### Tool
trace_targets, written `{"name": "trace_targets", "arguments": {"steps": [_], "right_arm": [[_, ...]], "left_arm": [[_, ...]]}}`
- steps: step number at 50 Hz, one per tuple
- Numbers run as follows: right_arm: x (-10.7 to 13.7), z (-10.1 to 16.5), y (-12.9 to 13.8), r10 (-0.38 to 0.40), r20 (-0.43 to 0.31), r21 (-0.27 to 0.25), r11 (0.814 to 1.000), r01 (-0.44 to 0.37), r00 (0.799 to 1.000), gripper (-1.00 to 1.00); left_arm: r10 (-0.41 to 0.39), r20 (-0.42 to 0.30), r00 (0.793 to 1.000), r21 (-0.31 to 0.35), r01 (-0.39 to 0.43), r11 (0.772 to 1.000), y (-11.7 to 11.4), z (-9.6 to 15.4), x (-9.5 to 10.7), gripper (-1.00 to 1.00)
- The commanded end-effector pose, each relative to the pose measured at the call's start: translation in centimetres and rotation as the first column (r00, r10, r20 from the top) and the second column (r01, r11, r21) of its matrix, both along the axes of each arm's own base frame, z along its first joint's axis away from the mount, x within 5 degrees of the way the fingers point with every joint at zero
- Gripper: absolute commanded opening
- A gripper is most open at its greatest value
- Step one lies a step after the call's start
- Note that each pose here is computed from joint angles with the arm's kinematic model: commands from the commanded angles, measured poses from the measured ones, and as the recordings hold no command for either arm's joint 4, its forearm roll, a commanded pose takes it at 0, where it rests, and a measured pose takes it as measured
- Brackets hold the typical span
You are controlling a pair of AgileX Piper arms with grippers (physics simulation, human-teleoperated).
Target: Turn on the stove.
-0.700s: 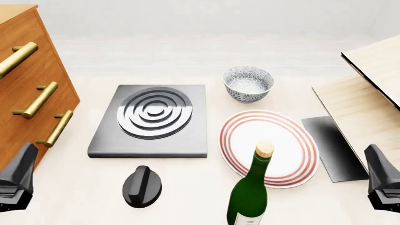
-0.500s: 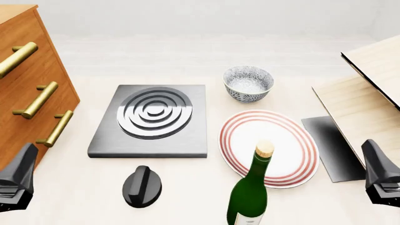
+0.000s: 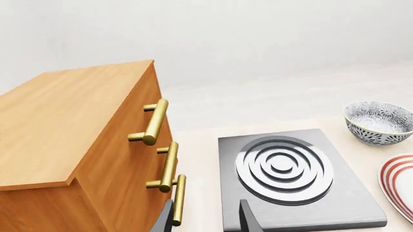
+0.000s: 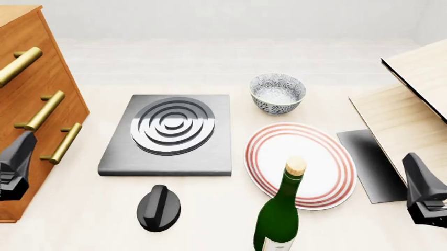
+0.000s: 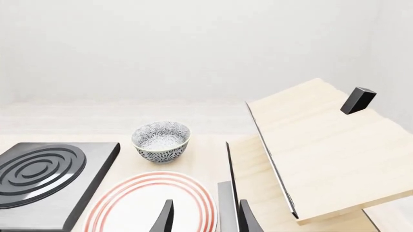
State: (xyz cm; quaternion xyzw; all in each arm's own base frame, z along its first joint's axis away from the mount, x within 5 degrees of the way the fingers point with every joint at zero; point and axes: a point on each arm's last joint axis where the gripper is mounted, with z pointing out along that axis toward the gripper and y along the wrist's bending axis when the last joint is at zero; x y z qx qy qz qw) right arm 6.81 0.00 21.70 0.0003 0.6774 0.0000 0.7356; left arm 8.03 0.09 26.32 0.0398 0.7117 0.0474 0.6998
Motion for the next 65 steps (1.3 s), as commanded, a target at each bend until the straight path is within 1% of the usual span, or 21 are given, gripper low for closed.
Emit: {"name": "trace_targets", "arguments": {"steps": [1,2,3,4,10,14,18,19,22,25,29,31,33,35,37,41,43,46,50,61,65], "right_arm": [[-0.2,0.0,0.0,0.001,0.001,0.001,1.0,-0.001,1.0,1.0],[-0.2,0.0,0.0,0.001,0.001,0.001,1.0,-0.001,1.0,1.0],[-0.2,-0.1,0.0,0.001,0.001,0.0,1.0,-0.001,1.0,1.0],[-0.2,-0.1,0.0,0.001,0.001,0.0,1.0,-0.001,1.0,1.0],[-0.3,-0.1,0.0,0.001,0.001,0.001,1.0,-0.001,1.0,1.0],[-0.4,-0.1,0.0,0.001,0.001,0.001,1.0,-0.001,1.0,1.0],[-0.5,-0.1,0.0,0.001,0.002,0.0,1.0,-0.001,1.0,1.0],[-0.5,-0.1,0.0,0.001,0.002,0.0,1.0,-0.001,1.0,1.0],[-0.5,-0.1,0.0,0.001,0.002,0.0,1.0,-0.001,1.0,1.0],[-0.5,-0.1,0.0,0.001,0.002,0.0,1.0,-0.001,1.0,1.0],[-0.4,-0.1,0.0,0.001,0.002,0.0,1.0,-0.001,1.0,1.0],[-0.3,-0.1,0.0,0.001,0.001,0.001,1.0,-0.001,1.0,1.0],[-0.2,0.0,0.0,0.002,0.001,0.0,1.0,-0.002,1.0,1.0],[-0.2,0.0,0.0,0.002,0.001,0.001,1.0,-0.002,1.0,1.0],[-0.1,0.0,0.0,0.001,0.001,0.0,1.0,-0.001,1.0,1.0],[0.3,0.1,0.0,0.001,0.001,0.001,1.0,-0.001,1.0,1.0],[0.3,0.1,0.0,0.001,0.001,0.0,1.0,-0.001,1.0,1.0],[0.3,0.1,0.0,0.001,0.001,0.001,1.0,-0.001,1.0,1.0],[0.2,0.0,0.0,0.001,0.001,0.0,1.0,-0.001,1.0,1.0],[0.4,0.1,0.0,0.001,0.001,0.0,1.0,-0.001,1.0,1.0],[0.4,0.1,0.0,0.001,0.001,0.0,1.0,-0.001,1.0,1.0]], "left_arm": [[-0.015,-0.063,0.998,0.029,0.017,0.999,-0.1,4.8,1.6,1.0],[-0.015,-0.063,0.998,0.029,0.017,0.999,-0.1,4.8,1.6,1.0],[-0.023,-0.071,0.997,0.034,0.026,0.999,-0.2,5.7,1.8,1.0],[-0.023,-0.071,0.997,0.034,0.026,0.999,-0.2,5.7,1.8,1.0],[-0.043,-0.104,0.994,0.029,0.046,0.999,-0.4,8.6,2.7,1.0],[-0.044,-0.138,0.99,0.021,0.047,0.999,-0.5,9.6,3.4,1.0],[-0.048,-0.194,0.98,-0.002,0.048,0.999,-0.5,10.5,4.4,1.0],[-0.057,-0.227,0.972,-0.035,0.05,0.998,-0.7,10.8,4.9,1.0],[-0.066,-0.245,0.967,-0.023,0.062,0.998,-0.8,10.9,5.2,1.0],[-0.1,-0.278,0.955,-0.036,0.094,0.995,-1.4,11.3,5.6,1.0],[-0.129,-0.319,0.939,-0.035,0.124,0.992,-1.9,10.9,6.4,1.0],[-0.147,-0.35,0.925,-0.044,0.14,0.989,-2.3,10.5,7.0,1.0],[-0.17,-0.365,0.915,-0.052,0.163,0.985,-2.7,10.6,7.2,1.0],[-0.17,-0.369,0.914,-0.044,0.166,0.985,-2.8,10.6,7.3,1.0],[-0.195,-0.388,0.901,-0.057,0.188,0.981,-3.3,10.6,7.7,1.0],[-0.209,-0.403,0.891,-0.049,0.207,0.977,-3.7,10.8,8.2,1.0],[-0.223,-0.424,0.878,-0.071,0.213,0.975,-4.1,10.4,8.7,1.0],[-0.222,-0.423,0.879,-0.059,0.218,0.974,-4.2,10.3,8.9,1.0],[-0.223,-0.45,0.865,-0.072,0.213,0.974,-4.4,9.2,9.7,1.0],[-0.248,-0.493,0.834,-0.092,0.234,0.968,-5.4,6.9,10.7,1.0],[-0.269,-0.509,0.818,-0.108,0.249,0.962,-6.1,6.1,11.1,1.0]]}}
